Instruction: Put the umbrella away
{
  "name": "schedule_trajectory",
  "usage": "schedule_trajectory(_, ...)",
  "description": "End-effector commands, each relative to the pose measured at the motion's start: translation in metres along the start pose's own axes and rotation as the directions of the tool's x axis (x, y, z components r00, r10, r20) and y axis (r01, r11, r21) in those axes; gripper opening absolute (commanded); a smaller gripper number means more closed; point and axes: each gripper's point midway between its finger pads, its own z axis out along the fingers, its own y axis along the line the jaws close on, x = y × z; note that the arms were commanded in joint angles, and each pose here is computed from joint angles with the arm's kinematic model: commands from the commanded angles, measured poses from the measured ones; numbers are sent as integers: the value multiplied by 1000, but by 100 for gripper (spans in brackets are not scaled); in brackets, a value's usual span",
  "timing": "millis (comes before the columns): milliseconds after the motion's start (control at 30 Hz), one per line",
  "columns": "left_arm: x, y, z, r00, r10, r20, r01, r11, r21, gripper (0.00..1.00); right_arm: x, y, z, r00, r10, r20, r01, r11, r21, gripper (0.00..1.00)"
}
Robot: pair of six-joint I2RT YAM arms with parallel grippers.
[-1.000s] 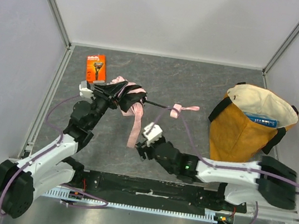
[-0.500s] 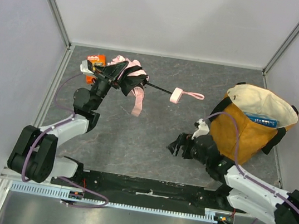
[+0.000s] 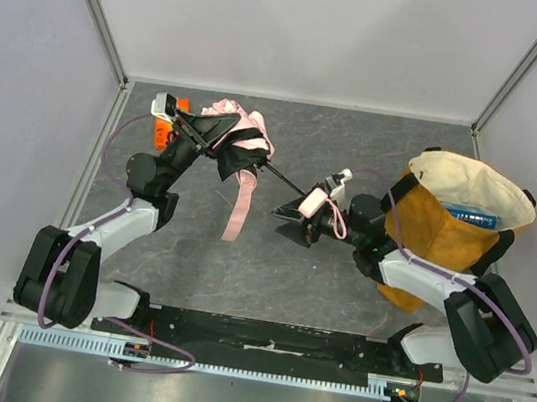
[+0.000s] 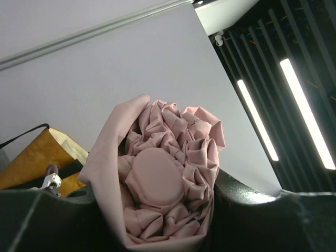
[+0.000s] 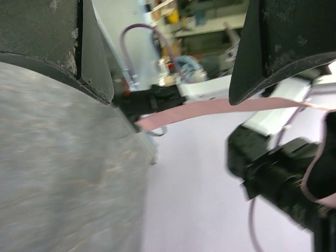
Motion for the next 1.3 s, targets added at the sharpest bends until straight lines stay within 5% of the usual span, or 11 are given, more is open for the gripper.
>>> schedule_trajectory(0,30,-110,-23,974,223,-47,-183,888,422,2,23,93,2,977,161,-142,-198,930,-310,96)
schedule_trajectory(200,39,-121,-22,949,309,-60,-248,852,461,2,48,88,-4,795,552,-252,-607,714,-348,90)
schedule_trajectory(533,49,-130,-31,947,319,-49,-257,837,484,2,41,76,23,657,738,-154,-746,604,-281,89)
schedule_trajectory(767,56,-131,-33,947,319,-45,-257,831,492,2,34,94,36,615,778,-127,-779,574,-254,91)
schedule_trajectory(900,58,-132,-32,937,347,-38,-282,818,501,2,50,103,38,642,753,-144,-763,611,-209,91)
schedule_trajectory(1067,60,-134,-22,909,414,-51,-328,785,525,2,56,60,27,650,759,-24,-755,642,-137,90)
schedule_trajectory(1267,63,-133,-4,872,484,-79,-364,747,556,2,61,55,22,634,772,-43,-770,625,-124,92)
